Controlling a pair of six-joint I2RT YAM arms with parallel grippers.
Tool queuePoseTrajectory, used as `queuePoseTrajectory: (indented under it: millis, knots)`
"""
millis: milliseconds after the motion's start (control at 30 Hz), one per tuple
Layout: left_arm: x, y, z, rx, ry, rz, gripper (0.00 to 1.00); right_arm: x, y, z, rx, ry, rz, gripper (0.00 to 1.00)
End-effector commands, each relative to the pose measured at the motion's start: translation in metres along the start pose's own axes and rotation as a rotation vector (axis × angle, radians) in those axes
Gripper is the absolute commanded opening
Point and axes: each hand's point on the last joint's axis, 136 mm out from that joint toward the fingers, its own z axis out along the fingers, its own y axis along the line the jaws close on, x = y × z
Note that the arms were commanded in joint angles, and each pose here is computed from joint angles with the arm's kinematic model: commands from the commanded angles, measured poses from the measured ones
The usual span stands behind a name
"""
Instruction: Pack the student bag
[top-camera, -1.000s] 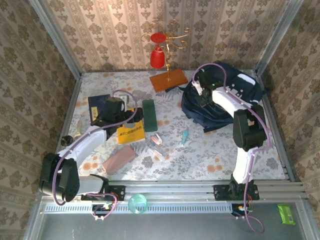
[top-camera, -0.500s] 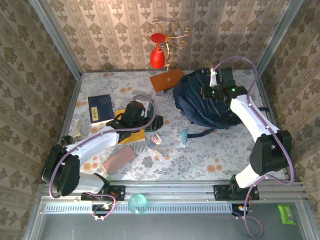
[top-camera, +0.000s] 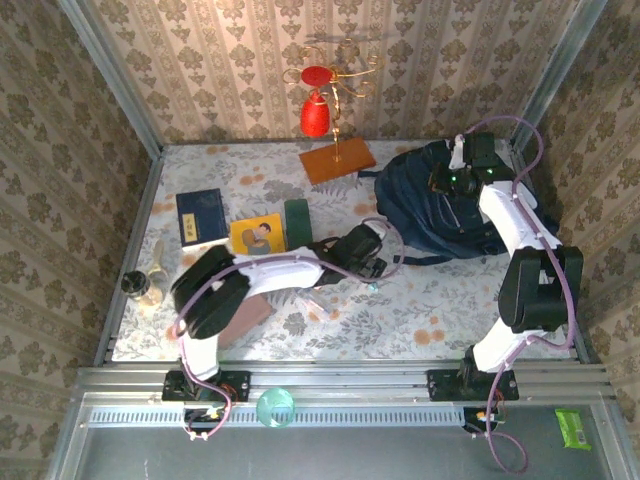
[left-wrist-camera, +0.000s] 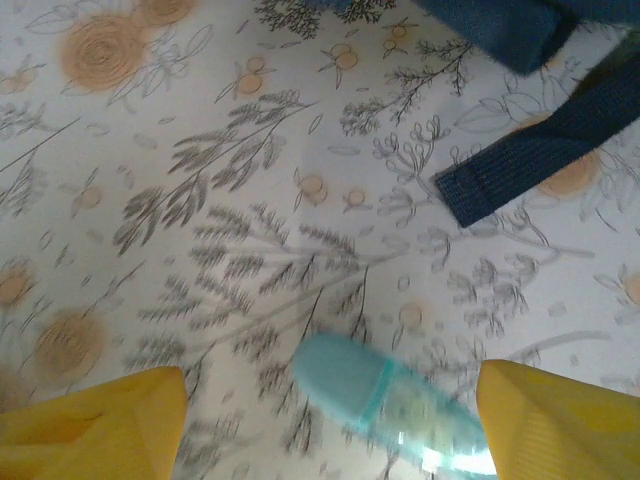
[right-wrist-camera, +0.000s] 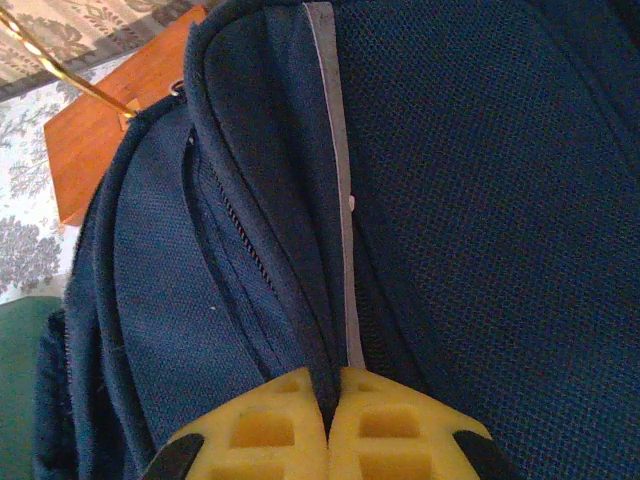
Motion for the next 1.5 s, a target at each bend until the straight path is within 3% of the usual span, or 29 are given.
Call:
queuePoseTrajectory:
  millis: [0,267,833,1200,1333,1467]
  knots:
    - [-0.002,-0.004,0.015,-0.032,0.040,0.052,0.77,-0.021,0.009,-0.009,-0.064,-0.083,0.024,0.00]
    - [0.053,0.013,0.030,-0.099,0.199,0.115,0.71,-0.016,0.006,-0.009,-0.079,-0.072,0.020,0.00]
    - [0.119,0.096,-0.021,-0.268,0.286,0.052,0.61,0.019,0.056,0.011,-0.218,0.024,-0.002,0.00]
    - [0.111,0.128,-0.040,-0.325,0.232,-0.053,0.58,0.059,0.124,0.025,-0.321,0.139,-0.068,0.00]
    - [0.091,0.122,-0.050,-0.290,0.157,-0.101,0.67,0.058,0.145,0.020,-0.375,0.150,-0.055,0.00]
    - [0.054,0.103,-0.062,-0.138,0.032,-0.207,0.79,0.046,0.147,0.009,-0.367,0.132,-0.054,0.00]
